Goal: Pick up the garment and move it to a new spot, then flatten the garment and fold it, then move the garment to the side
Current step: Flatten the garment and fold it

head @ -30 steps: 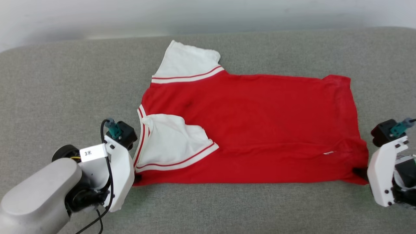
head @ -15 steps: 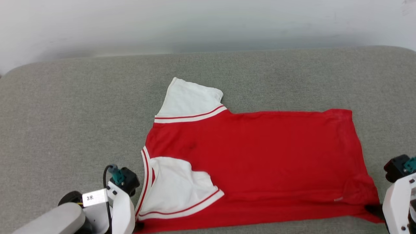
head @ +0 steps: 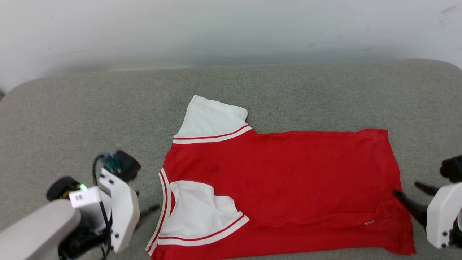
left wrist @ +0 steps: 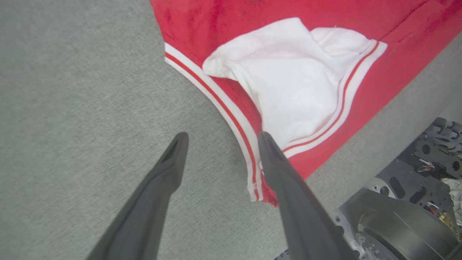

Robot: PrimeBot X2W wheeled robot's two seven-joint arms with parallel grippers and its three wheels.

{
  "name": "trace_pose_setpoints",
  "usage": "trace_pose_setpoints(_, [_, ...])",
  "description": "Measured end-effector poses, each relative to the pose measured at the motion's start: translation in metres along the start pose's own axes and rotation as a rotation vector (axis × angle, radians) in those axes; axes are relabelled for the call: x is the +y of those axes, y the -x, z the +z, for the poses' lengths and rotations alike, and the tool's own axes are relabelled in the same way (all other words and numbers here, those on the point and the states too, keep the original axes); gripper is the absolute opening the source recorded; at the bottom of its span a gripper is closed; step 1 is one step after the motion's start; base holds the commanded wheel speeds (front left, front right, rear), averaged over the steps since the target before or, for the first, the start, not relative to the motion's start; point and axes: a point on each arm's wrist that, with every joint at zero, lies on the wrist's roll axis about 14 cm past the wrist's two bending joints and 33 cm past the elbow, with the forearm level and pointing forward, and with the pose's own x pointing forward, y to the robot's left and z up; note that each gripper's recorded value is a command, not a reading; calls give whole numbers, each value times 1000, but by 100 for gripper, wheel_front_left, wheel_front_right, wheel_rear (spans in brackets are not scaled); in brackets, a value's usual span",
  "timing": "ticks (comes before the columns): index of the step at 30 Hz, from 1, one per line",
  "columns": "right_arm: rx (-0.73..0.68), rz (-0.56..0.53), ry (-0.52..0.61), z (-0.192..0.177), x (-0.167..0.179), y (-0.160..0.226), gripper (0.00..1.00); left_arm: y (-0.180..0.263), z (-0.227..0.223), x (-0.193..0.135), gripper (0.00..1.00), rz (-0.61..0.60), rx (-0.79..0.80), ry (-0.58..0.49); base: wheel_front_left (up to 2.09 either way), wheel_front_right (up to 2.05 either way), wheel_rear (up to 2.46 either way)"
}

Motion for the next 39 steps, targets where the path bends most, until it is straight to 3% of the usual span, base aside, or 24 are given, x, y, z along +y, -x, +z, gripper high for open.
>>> trace_pose_setpoints(9, [-528, -128, 32, 95, -9, 28, 100, 22, 109, 38, 100, 173, -333, -115, 0, 0, 0])
trace_pose_setpoints(15, [-735, -222, 59, 117, -7, 46, 100, 12, 162, 58, 100, 200, -429, -107, 0, 0, 0])
trace_pose_setpoints(20, [-775, -275, 18, 104, -2, 44, 100, -9, 196, 70, 100, 172, -420, -78, 0, 0, 0])
trace_pose_setpoints(27, [-756, -315, -23, 90, -2, 29, 100, -57, 214, 86, 100, 130, -255, -60, 0, 0, 0])
trace_pose_setpoints(39, [-689, -326, -6, 76, -6, -6, 100, -157, 176, 96, 100, 32, 146, -53, 0, 0, 0])
